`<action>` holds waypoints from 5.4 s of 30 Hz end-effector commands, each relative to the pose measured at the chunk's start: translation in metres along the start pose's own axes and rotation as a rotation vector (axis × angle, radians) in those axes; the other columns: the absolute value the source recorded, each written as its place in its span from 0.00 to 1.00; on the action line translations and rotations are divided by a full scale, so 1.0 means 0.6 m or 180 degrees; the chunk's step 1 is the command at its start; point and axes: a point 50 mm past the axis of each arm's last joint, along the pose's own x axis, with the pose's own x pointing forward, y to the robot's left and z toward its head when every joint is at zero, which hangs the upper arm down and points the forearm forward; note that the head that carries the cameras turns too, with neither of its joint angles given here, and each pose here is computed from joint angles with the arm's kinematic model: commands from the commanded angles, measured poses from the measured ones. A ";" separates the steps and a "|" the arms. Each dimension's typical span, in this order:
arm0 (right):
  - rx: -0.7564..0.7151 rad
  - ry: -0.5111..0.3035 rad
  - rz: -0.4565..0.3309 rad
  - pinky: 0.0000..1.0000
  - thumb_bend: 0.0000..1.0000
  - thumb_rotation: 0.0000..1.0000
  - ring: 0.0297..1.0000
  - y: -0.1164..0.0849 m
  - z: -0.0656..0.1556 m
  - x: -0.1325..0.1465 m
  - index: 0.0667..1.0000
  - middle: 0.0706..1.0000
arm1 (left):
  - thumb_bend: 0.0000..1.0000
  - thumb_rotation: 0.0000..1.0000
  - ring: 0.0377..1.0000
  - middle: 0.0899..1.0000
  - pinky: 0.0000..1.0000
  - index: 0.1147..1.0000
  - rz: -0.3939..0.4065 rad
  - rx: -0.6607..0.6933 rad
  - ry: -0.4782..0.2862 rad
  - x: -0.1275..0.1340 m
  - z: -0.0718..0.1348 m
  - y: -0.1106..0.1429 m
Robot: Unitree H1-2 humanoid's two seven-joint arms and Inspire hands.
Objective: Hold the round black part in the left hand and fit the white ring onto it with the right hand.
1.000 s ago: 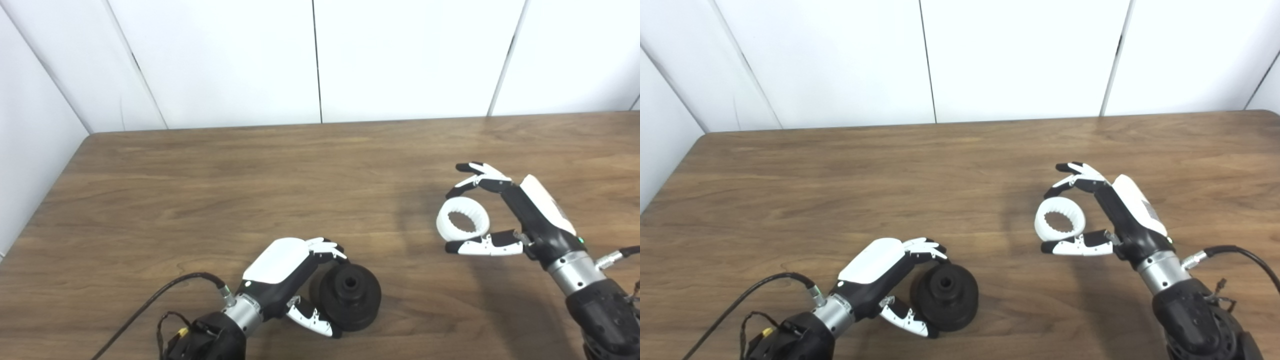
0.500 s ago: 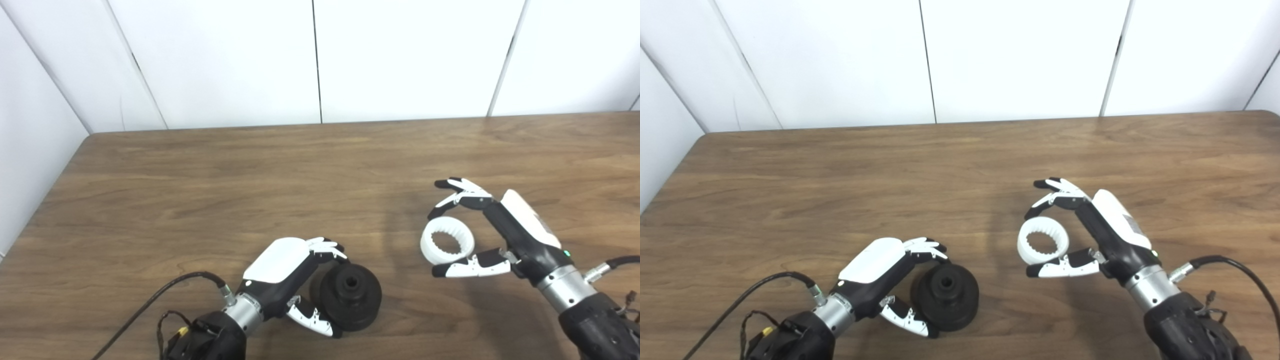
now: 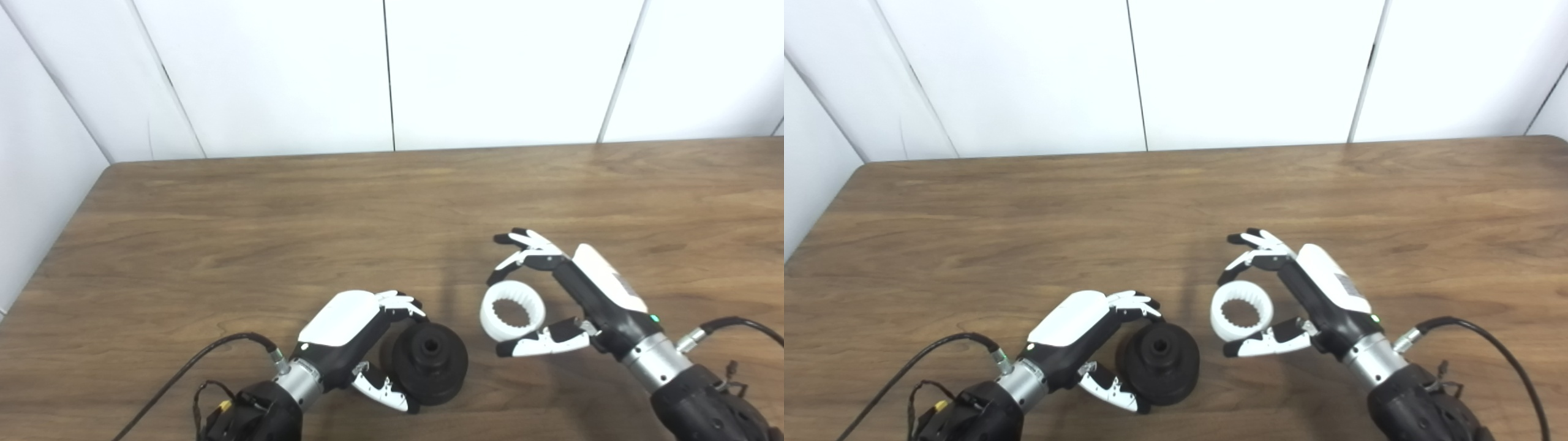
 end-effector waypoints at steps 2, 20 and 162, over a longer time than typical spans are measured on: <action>-0.0027 -0.0315 -0.0095 0.88 0.52 0.16 0.95 -0.007 0.031 0.018 0.46 0.88 | 0.87 0.21 0.92 0.86 0.85 0.66 0.0092 0.0067 -0.0058 0.006 0.006 0.012; 0.0066 -0.0394 0.0055 0.89 0.52 0.16 0.97 0.034 0.048 0.043 0.46 0.88 | 0.88 0.20 0.91 0.85 0.84 0.65 0.0098 0.0044 -0.0058 0.006 0.007 0.011; 0.0168 -0.0075 0.0441 0.91 1.00 0.38 0.97 0.058 0.025 0.053 0.69 0.91 | 0.95 0.29 0.93 0.88 0.84 0.77 -0.0056 0.0085 0.0036 0.008 0.008 0.019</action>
